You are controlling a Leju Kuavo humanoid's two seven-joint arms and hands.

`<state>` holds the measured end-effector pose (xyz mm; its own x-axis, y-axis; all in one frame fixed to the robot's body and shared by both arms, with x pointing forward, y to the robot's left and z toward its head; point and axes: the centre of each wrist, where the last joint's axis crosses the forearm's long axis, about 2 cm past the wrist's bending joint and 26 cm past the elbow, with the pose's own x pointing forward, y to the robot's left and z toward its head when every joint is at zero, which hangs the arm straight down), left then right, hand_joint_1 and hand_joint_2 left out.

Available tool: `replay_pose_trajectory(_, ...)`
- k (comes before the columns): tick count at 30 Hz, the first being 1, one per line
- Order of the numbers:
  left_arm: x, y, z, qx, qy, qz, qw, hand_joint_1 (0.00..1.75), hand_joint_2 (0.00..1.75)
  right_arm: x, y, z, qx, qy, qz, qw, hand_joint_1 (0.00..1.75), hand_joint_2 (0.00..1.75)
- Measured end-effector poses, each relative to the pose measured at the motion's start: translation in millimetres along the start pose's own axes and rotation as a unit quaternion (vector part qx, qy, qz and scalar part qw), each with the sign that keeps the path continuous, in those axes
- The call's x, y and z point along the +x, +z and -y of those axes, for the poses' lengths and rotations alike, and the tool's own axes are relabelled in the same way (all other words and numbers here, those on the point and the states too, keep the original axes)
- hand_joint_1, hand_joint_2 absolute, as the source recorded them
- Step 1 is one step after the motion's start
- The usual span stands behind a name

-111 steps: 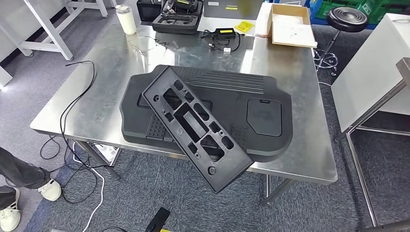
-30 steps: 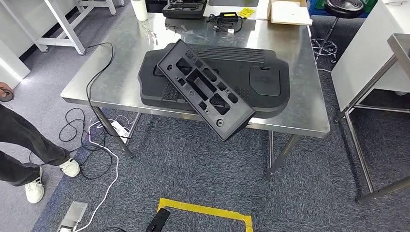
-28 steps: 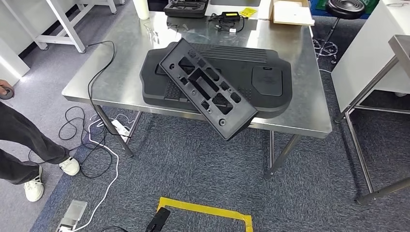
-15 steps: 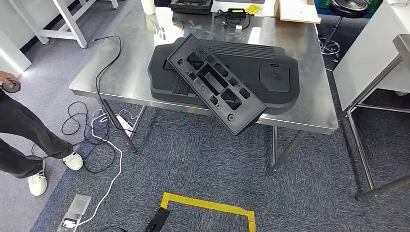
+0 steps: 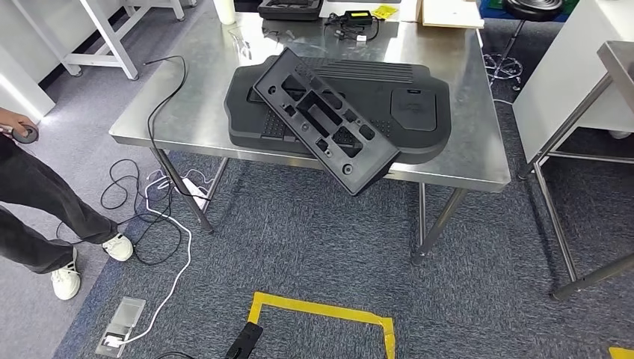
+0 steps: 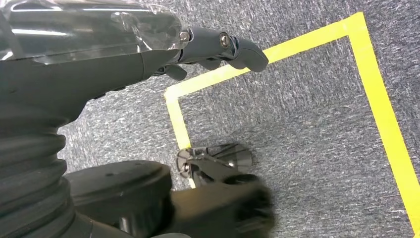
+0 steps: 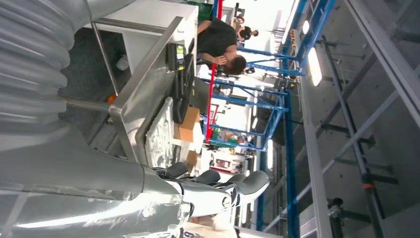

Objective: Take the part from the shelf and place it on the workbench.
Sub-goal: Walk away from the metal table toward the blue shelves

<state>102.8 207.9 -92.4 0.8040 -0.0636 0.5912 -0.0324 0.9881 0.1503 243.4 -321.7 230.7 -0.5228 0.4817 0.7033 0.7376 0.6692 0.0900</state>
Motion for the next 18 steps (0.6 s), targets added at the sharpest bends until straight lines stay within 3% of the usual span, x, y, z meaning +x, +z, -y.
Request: replay_pose_trajectory(18, 0.0, -0.1, -0.1, 0.001, 0.003, -0.001, 1.000, 0.00, 1.75, 0.0, -1.2, -0.6, 0.000, -0.001, 0.001, 1.000, 0.00, 1.75)
